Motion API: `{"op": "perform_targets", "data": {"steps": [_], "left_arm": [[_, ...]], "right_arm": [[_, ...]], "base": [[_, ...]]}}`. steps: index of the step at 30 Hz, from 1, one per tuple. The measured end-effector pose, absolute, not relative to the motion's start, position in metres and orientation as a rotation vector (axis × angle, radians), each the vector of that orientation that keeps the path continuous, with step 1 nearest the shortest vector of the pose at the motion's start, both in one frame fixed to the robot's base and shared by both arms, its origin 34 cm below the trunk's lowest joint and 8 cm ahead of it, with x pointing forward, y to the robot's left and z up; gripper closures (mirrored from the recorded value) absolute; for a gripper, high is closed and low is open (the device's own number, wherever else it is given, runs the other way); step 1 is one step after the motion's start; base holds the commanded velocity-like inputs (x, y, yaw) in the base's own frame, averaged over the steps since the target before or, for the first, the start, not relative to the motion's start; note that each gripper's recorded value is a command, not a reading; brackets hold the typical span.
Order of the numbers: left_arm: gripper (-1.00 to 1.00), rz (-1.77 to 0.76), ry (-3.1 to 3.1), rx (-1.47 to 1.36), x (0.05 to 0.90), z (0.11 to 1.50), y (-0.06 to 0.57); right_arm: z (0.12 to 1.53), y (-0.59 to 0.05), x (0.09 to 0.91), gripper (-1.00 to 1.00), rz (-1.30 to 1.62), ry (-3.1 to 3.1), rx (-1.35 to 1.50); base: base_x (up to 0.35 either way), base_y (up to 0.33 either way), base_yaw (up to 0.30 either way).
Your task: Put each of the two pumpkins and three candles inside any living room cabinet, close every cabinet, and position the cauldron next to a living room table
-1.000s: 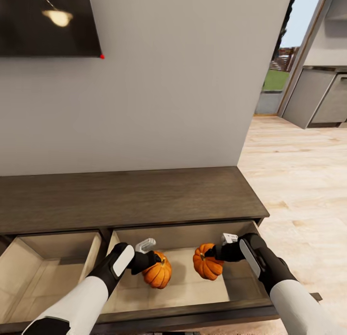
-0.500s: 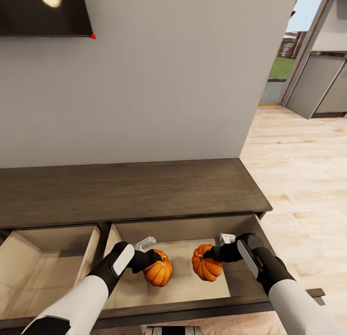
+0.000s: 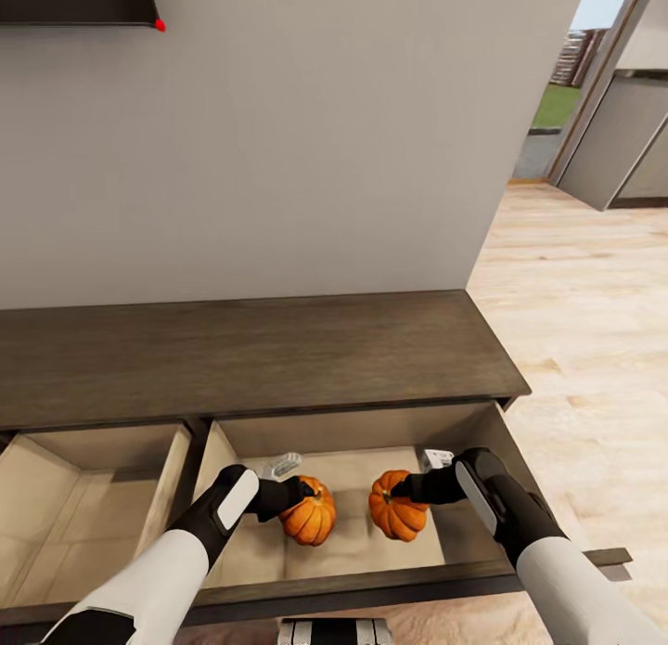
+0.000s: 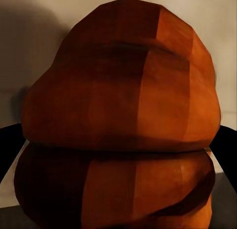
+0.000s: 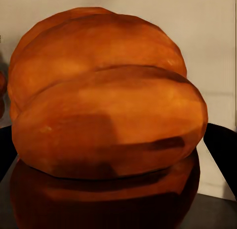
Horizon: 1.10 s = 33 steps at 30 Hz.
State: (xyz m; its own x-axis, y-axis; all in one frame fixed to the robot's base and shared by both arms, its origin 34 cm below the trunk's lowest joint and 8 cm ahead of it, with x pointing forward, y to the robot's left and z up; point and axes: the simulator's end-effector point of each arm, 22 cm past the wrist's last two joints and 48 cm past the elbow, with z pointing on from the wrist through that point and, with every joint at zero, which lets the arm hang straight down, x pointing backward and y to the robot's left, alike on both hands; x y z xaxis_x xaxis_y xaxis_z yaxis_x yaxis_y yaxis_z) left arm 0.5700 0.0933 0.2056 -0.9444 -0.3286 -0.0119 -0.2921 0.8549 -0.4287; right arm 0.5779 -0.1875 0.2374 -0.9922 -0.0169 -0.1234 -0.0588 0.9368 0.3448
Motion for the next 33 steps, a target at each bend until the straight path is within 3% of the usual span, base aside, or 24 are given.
{"op": "perform_targets", "data": {"steps": [33], "left_arm": [[1.00, -0.671, 2.962, -0.518, 0.568, 0.177, 0.093]], "right_arm": [[0.201, -0.188, 0.566, 1.00, 0.550, 3.038, -0.039]], "base": [[0.000, 0.000, 0.000]]}}
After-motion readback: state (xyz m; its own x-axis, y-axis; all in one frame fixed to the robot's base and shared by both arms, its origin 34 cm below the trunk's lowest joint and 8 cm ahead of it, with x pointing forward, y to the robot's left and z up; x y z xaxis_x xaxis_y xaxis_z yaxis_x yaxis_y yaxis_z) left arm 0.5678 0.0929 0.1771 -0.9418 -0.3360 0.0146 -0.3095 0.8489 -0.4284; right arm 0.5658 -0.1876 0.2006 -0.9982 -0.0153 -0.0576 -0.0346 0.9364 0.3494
